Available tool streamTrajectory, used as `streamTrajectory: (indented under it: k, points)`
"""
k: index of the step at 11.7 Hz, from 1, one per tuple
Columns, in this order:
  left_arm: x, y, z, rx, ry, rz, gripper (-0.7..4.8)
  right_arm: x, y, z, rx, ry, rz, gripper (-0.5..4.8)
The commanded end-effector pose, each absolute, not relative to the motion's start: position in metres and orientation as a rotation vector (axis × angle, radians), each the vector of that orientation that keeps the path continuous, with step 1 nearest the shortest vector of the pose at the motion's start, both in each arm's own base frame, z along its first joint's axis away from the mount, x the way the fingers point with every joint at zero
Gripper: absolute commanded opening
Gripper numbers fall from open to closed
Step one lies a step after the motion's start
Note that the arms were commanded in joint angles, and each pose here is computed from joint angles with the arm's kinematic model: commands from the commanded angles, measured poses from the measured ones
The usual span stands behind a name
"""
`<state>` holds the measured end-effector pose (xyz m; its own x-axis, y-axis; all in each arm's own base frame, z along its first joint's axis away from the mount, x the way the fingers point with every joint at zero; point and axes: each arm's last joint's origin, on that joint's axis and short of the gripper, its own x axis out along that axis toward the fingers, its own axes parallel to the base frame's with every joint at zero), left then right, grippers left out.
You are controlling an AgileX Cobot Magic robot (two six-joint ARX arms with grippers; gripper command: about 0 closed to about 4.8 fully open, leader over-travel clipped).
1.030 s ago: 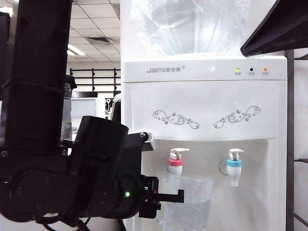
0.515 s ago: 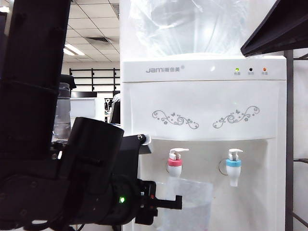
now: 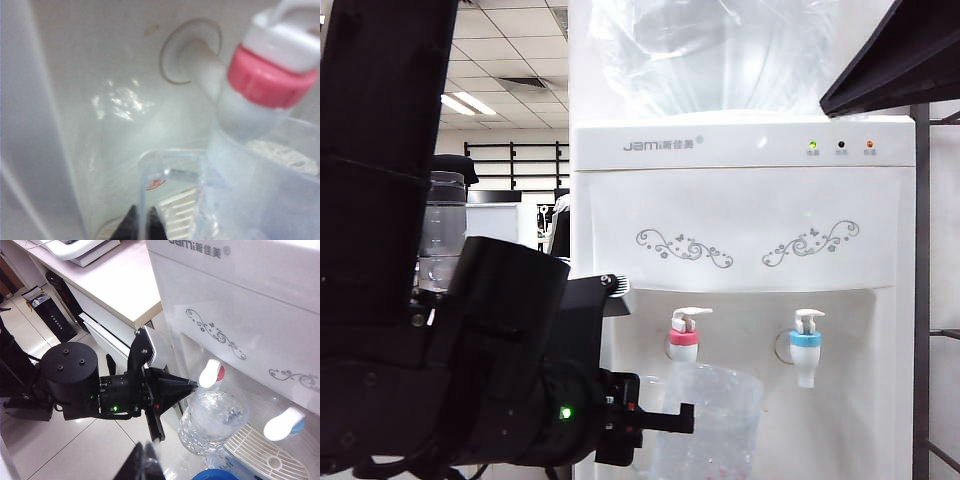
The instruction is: Pick up the plastic mug from the left desk, go to the hot water outlet of the water dispenser, press the vertical switch to get some water, then put the mug back on the desk.
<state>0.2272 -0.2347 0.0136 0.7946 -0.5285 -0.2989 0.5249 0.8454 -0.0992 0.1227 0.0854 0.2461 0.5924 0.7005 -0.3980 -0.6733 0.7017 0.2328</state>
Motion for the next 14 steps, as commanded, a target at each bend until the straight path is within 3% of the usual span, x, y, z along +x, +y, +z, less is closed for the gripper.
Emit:
streamTrajectory:
  k: [1,14]
  points:
    - [0.2168,-0.2386,0.0215,-0.061,0.286,-0.666,-0.05,0.1228,0.0858,0.2487,0.066,0.471,0.804,-0.06]
    - [0.2248,-0.246,0.0268,-0.078,0.242,-0.634,-0.05,0.1228,0.0858,0.2487,0.066,0.471,0.804,-0.06]
